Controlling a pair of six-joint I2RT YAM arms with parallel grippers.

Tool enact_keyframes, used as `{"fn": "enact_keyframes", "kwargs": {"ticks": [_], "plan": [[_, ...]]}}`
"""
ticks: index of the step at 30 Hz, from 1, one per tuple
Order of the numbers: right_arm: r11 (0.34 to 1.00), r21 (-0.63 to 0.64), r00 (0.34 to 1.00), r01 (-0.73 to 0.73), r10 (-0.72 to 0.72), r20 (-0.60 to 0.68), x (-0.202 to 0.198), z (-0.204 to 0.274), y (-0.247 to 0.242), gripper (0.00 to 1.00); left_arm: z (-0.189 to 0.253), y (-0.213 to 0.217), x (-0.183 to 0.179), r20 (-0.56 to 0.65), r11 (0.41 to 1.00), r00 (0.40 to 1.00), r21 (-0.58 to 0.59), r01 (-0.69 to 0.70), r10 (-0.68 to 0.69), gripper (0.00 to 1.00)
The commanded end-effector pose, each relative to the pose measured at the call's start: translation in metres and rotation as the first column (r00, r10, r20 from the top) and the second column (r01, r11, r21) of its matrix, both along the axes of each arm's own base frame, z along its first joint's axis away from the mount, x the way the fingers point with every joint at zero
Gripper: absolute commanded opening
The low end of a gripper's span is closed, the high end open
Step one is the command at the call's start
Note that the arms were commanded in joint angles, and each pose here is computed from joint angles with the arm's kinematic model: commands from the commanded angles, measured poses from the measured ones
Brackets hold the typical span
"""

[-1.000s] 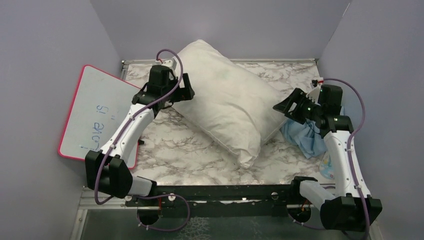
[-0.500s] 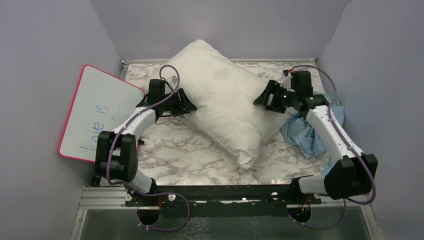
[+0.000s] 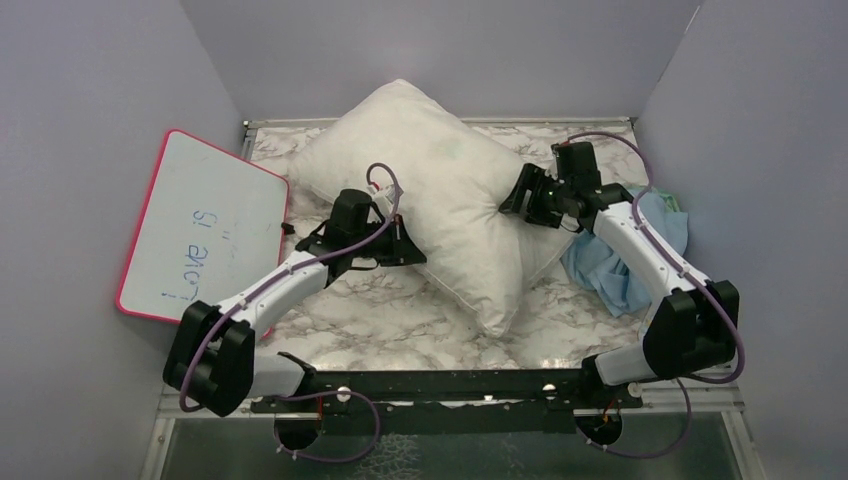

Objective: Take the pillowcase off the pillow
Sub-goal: Adjust the pillow at the center of the board.

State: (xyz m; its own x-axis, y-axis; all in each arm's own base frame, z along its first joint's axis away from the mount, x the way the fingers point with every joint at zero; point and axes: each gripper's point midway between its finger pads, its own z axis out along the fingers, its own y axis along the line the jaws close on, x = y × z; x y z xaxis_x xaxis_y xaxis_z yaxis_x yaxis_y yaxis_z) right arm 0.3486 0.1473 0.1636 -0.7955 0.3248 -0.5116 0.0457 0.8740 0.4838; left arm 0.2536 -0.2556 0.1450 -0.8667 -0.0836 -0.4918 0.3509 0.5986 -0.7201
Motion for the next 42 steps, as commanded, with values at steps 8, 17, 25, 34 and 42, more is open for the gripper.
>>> {"fn": "enact_keyframes", "kwargs": {"ticks": [8,17,25,34,42], "plan": [[0.992,-0.073,0.995,0.099,-0.097,0.029,-0.020,0.017,-0.025,0.77,0.043,0.073,0.067,0.235,0.910,0.919,0.201,-0.363,0.315,0.86],[0.993,0.029,0.993,0.111,-0.112,0.031,-0.084,0.021,-0.028,0.79,0.140,0.171,0.210,0.443,0.816,0.781,0.167,-0.554,0.440,0.99],[0.981,0.156,0.993,0.116,-0.112,-0.033,-0.128,-0.008,-0.020,0.83,0.127,0.245,0.348,0.440,0.825,0.765,0.087,-0.558,0.471,0.99],[0.979,0.163,0.992,0.121,-0.113,-0.057,-0.099,-0.030,-0.010,0.83,0.009,0.219,0.350,0.196,0.934,0.919,0.044,-0.356,0.341,0.97],[0.998,0.051,0.998,0.026,-0.029,0.050,-0.040,0.008,-0.006,0.81,0.010,0.198,0.262,0.121,0.952,0.945,0.006,-0.308,0.305,0.71]]}}
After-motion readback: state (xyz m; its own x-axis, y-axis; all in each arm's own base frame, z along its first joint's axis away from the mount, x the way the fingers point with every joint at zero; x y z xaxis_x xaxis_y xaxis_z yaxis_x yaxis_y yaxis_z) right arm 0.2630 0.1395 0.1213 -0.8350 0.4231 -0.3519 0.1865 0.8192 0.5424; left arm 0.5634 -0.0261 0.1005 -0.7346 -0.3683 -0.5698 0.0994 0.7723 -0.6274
